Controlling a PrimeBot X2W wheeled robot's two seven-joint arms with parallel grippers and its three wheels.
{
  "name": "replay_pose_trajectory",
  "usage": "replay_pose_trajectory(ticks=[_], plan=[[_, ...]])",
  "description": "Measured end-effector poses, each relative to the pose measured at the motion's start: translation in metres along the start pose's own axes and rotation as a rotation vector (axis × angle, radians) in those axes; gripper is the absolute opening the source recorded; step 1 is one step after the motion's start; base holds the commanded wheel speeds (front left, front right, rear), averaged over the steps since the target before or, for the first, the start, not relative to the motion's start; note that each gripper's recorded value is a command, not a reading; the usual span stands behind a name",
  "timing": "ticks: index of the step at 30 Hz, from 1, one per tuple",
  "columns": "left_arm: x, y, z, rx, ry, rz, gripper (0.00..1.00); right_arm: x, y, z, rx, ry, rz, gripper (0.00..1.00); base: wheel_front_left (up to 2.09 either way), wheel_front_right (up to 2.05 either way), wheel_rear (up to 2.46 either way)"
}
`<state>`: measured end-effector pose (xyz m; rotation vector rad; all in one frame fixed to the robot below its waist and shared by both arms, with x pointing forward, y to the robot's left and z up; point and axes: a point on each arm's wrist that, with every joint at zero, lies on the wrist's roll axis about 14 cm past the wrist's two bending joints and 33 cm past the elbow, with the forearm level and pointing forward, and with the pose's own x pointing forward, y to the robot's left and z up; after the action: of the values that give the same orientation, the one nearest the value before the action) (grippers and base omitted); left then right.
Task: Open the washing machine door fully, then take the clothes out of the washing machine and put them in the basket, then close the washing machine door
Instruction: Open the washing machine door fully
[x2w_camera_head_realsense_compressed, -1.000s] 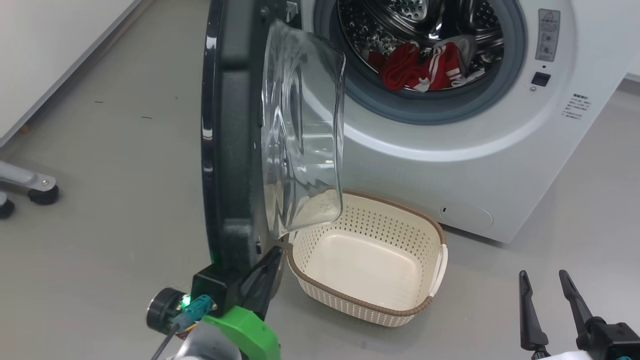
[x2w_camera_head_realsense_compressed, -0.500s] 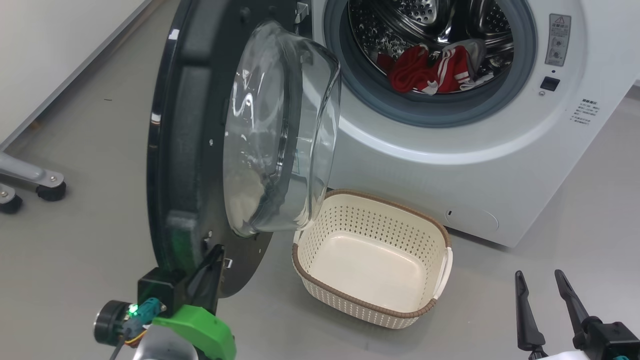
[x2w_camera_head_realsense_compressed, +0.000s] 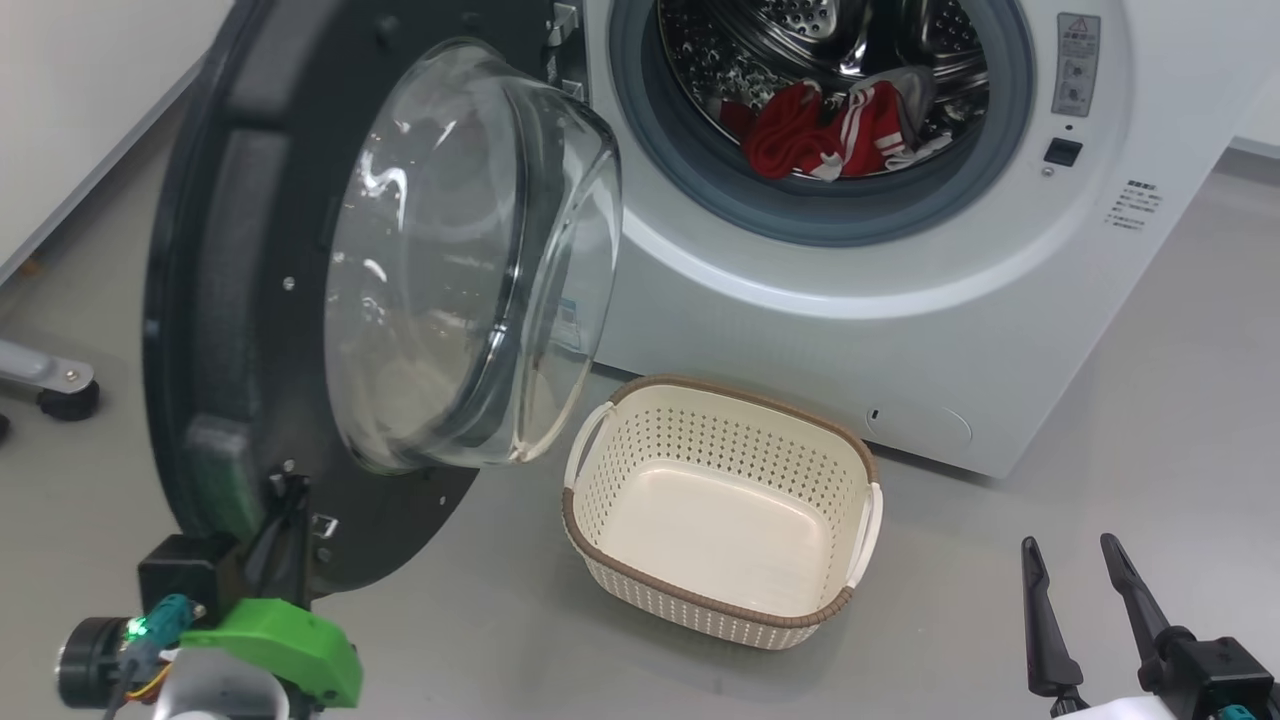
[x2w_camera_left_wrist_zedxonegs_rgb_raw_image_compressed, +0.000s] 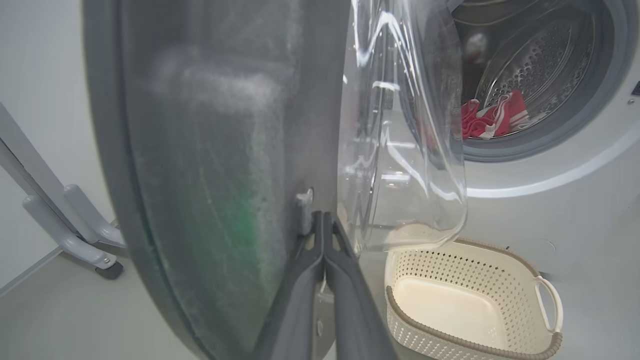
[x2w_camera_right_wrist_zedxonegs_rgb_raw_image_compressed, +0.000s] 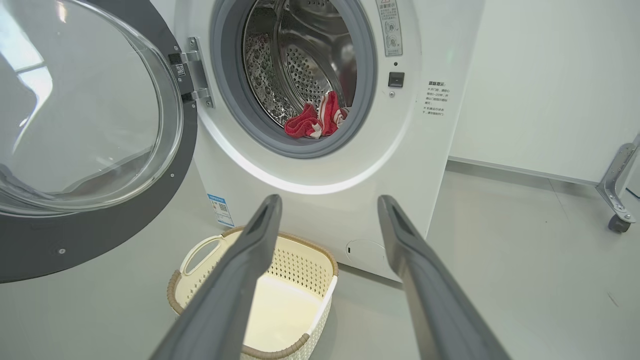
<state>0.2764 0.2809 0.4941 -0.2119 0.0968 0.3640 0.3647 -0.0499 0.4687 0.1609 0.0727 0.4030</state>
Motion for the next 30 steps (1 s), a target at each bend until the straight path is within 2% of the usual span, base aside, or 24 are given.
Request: replay_pose_trajectory(ticks=[21,30], plan=[[0.024,0.071,0.004,0.004,-0.031,0.216,0.0,-0.003,-0.021,-0.002,0.0,-0.002,-0.063,1.0,0.0,0.0,0.0],[0.038,0.087,0.01,0.012,-0.051,0.273,0.0,-0.004,-0.031,-0.005,0.004,0.008,-0.094,1.0,0.0,0.0,0.0]])
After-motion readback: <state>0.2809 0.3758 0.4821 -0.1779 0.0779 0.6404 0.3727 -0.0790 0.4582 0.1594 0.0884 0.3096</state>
